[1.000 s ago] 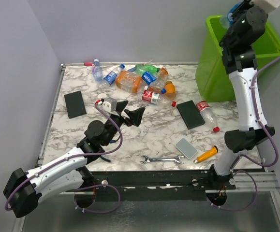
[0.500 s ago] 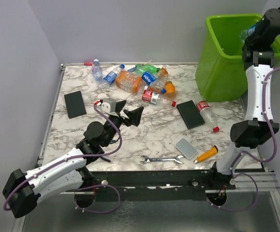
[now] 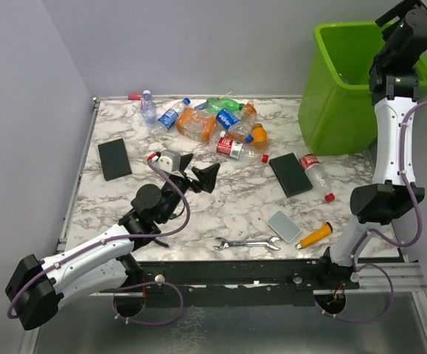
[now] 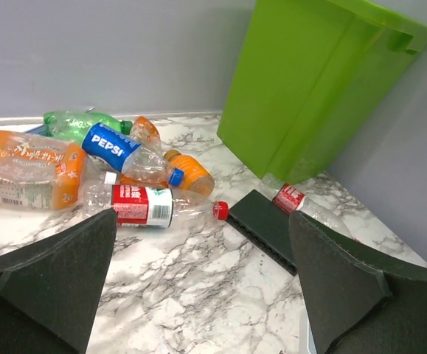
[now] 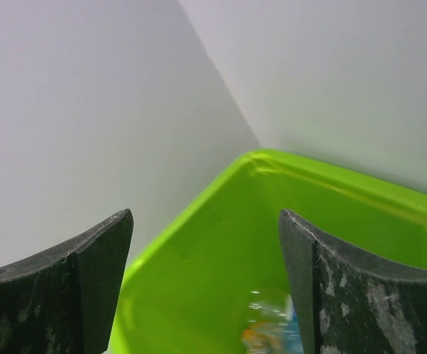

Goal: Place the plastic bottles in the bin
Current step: Place the plastic bottle in the trash bin, then pick up the plastic bottle at the center of the board.

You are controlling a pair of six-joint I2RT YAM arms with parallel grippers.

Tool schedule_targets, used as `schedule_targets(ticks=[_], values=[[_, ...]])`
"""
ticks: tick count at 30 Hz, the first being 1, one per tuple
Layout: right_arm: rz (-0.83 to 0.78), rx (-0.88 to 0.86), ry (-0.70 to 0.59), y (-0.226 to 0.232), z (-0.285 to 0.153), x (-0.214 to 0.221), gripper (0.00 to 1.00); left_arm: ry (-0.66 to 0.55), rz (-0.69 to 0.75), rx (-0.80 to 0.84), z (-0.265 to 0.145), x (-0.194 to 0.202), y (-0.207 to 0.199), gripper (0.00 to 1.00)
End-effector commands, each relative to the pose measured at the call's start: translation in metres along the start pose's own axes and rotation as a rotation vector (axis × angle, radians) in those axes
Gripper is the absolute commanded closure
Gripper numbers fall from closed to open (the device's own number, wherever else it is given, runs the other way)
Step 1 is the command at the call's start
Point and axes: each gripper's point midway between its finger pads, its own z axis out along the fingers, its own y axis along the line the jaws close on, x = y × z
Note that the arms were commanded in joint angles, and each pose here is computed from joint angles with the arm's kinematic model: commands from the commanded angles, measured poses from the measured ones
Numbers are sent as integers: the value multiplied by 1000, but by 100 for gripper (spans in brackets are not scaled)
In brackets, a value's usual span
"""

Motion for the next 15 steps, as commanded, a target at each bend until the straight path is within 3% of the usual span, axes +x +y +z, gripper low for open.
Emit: schedule_targets(ticks=[1,9,15], values=[[160,-230,-118,69,-57,-89,17,15,29,-46,0,6,9,1],[223,-636,-100,160,-202,-111,12,11,60,-146,0,6,28,1],[206,-883,155,169,-304,-53,4,8,101,-292,-2,7,54,1]])
